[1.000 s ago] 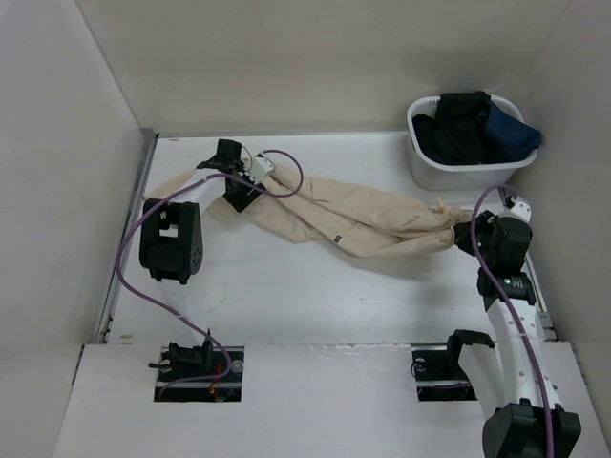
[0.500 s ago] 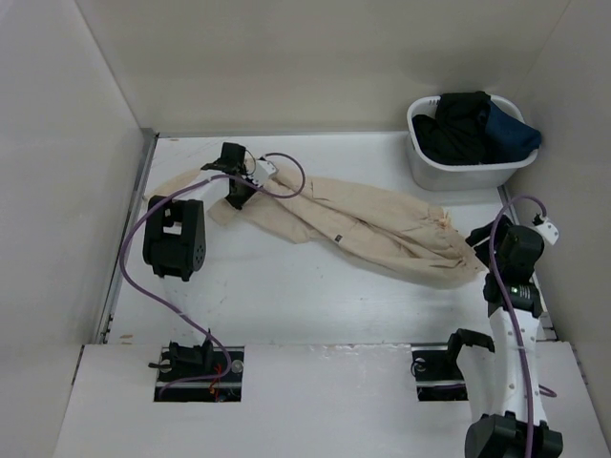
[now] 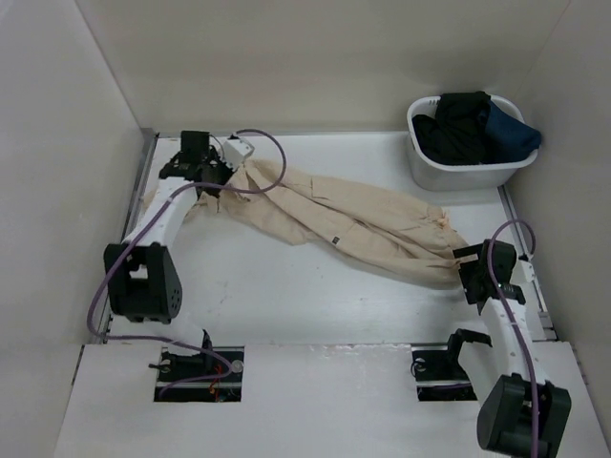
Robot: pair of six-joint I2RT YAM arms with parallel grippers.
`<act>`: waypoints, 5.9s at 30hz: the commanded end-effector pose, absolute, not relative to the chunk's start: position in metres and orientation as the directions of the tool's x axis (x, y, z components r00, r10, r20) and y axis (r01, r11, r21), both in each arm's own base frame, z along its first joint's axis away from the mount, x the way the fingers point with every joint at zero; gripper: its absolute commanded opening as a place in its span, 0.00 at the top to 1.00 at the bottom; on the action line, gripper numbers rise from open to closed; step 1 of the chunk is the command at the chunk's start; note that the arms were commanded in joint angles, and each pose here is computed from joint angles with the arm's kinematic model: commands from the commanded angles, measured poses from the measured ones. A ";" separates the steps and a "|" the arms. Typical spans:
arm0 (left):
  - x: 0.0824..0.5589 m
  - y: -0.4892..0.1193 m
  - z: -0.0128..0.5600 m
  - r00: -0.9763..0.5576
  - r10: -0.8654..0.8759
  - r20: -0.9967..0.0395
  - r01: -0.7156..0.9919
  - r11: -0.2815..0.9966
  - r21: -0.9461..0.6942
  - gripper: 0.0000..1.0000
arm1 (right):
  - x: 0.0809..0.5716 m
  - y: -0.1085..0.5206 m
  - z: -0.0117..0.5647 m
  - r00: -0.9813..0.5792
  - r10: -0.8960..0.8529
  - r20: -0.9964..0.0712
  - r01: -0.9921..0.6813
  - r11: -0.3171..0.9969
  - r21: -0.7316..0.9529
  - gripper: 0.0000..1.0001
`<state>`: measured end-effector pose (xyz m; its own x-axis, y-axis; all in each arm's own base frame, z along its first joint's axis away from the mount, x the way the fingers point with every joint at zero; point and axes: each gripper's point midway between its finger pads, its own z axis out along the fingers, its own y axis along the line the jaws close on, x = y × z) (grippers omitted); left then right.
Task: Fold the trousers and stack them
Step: Flatten the trousers out
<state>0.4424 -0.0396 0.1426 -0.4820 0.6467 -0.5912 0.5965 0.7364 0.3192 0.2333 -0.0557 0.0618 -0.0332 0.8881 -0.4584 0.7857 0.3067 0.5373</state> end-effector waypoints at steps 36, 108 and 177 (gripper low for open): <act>0.174 0.106 0.117 -0.676 0.639 -0.367 0.662 0.745 0.079 0.45 | 0.273 -0.102 0.078 0.188 0.902 -0.390 0.726 0.139 0.673 0.98; 0.413 0.103 0.145 -0.615 0.656 -0.438 0.540 0.755 0.373 0.46 | 0.291 -0.136 0.142 0.181 0.816 -0.548 0.642 0.324 0.695 0.99; 0.402 0.121 0.190 -0.527 0.652 -0.545 0.580 0.745 0.330 0.41 | 0.301 -0.130 0.165 0.085 0.761 -0.643 0.595 0.478 0.646 0.96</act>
